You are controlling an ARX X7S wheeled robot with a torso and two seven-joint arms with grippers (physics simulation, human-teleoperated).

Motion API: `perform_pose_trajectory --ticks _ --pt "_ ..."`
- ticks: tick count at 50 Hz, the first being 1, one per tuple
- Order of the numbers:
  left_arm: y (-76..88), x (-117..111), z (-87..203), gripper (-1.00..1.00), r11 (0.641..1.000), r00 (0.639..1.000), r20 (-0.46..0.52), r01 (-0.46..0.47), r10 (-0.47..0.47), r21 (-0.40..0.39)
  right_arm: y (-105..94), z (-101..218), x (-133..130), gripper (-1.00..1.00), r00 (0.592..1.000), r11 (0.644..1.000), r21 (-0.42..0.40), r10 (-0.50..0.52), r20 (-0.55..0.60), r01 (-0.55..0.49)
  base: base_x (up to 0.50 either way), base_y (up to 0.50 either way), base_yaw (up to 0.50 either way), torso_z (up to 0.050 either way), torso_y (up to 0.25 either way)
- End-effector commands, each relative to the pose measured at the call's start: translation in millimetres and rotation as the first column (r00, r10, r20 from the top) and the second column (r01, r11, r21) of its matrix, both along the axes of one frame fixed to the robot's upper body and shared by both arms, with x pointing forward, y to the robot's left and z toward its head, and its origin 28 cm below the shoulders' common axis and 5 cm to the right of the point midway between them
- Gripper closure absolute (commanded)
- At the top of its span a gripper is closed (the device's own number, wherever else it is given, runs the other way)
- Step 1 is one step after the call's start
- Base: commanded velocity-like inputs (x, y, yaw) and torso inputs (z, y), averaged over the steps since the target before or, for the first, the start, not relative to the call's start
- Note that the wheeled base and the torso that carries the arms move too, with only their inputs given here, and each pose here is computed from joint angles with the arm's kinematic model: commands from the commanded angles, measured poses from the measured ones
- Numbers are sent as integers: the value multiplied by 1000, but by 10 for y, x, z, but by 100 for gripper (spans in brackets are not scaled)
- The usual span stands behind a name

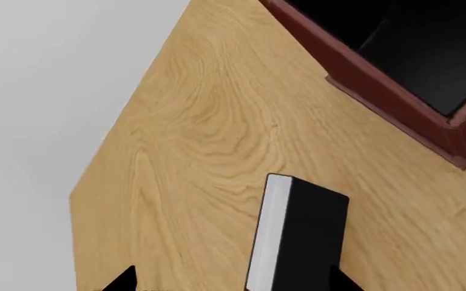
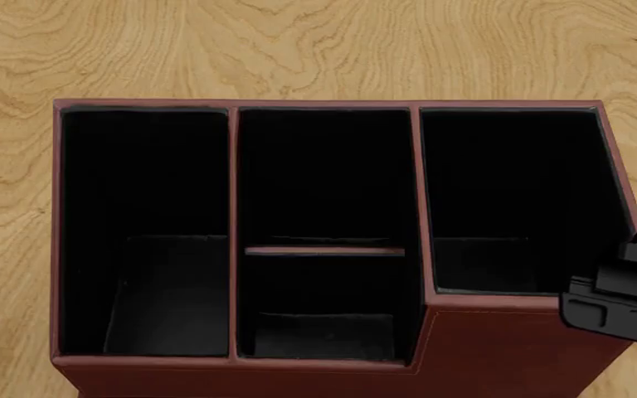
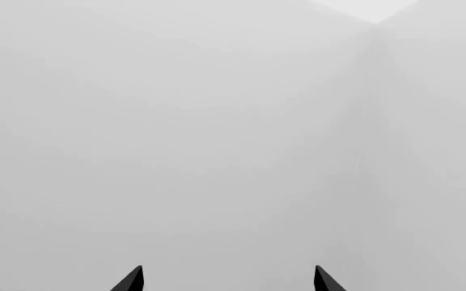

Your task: Pick up the book and place it in the back compartment of the caddy.

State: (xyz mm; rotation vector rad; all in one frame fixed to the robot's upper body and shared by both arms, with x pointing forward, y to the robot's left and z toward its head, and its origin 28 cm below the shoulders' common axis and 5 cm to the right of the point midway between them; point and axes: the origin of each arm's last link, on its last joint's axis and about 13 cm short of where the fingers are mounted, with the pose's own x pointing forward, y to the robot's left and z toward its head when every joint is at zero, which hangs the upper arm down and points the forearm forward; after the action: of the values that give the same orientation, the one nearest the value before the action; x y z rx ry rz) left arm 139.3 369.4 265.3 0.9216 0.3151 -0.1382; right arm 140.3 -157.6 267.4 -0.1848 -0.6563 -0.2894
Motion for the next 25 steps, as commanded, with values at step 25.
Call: perform_pose_trajectory --ticks 25 --pt "158 338 -472 -100 999 992 -122 35 -33 13 14 11 -10 -100 1000 1000 -11 5 9 -5 0 0 0 0 0"
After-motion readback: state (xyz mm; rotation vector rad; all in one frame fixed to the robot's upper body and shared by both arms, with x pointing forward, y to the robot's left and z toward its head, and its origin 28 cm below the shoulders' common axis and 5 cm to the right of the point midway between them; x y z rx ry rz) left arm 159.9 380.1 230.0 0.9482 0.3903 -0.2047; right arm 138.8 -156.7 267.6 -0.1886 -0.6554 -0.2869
